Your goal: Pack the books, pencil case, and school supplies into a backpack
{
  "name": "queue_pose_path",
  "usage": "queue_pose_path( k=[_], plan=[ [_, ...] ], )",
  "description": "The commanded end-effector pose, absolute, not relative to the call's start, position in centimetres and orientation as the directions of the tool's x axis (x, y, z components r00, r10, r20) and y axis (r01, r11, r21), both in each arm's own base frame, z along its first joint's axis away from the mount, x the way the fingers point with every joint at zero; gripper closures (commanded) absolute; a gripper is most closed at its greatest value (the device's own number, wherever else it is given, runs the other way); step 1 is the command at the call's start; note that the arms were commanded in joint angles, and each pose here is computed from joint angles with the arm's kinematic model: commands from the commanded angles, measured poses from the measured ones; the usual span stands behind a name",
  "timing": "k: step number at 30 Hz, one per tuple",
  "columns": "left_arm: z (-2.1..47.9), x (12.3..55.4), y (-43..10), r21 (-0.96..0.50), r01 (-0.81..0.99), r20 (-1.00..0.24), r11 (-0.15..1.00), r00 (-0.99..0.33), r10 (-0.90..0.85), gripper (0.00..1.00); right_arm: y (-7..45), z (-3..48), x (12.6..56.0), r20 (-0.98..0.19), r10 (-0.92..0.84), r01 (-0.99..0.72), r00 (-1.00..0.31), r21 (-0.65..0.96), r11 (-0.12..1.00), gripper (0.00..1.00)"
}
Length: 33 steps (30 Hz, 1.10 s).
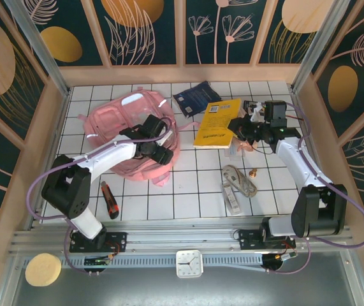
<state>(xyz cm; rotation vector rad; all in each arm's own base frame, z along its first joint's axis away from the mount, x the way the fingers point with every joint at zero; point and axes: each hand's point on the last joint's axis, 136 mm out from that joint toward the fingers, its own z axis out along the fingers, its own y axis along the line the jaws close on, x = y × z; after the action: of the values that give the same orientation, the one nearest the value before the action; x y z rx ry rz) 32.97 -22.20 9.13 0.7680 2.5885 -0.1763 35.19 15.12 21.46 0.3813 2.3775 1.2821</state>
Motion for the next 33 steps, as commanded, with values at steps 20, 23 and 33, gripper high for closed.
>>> queue_pose_path(
  k=[20, 23, 33],
  plan=[
    [7.3, 33.7, -22.6, -0.007, 0.488, -0.346, 0.873, -0.82, 0.456, 1.0, 15.3, 22.5, 35.6, -0.288, 0.406, -0.03, -0.867, 0.844, 0.536, 1.0],
    [10.8, 34.4, -23.4, -0.044, 0.464, -0.41, 0.885, -0.816, 0.407, 1.0, 15.4, 22.6, 35.0, -0.288, 0.4, -0.036, -0.87, 0.847, 0.531, 1.0],
    [24.5, 36.2, -24.7, -0.135, 0.416, -0.642, 0.899, -0.728, 0.241, 1.0, 22.1, 22.7, 32.6, -0.191, 0.246, -0.056, -0.95, 0.881, 0.469, 1.0]
  ],
)
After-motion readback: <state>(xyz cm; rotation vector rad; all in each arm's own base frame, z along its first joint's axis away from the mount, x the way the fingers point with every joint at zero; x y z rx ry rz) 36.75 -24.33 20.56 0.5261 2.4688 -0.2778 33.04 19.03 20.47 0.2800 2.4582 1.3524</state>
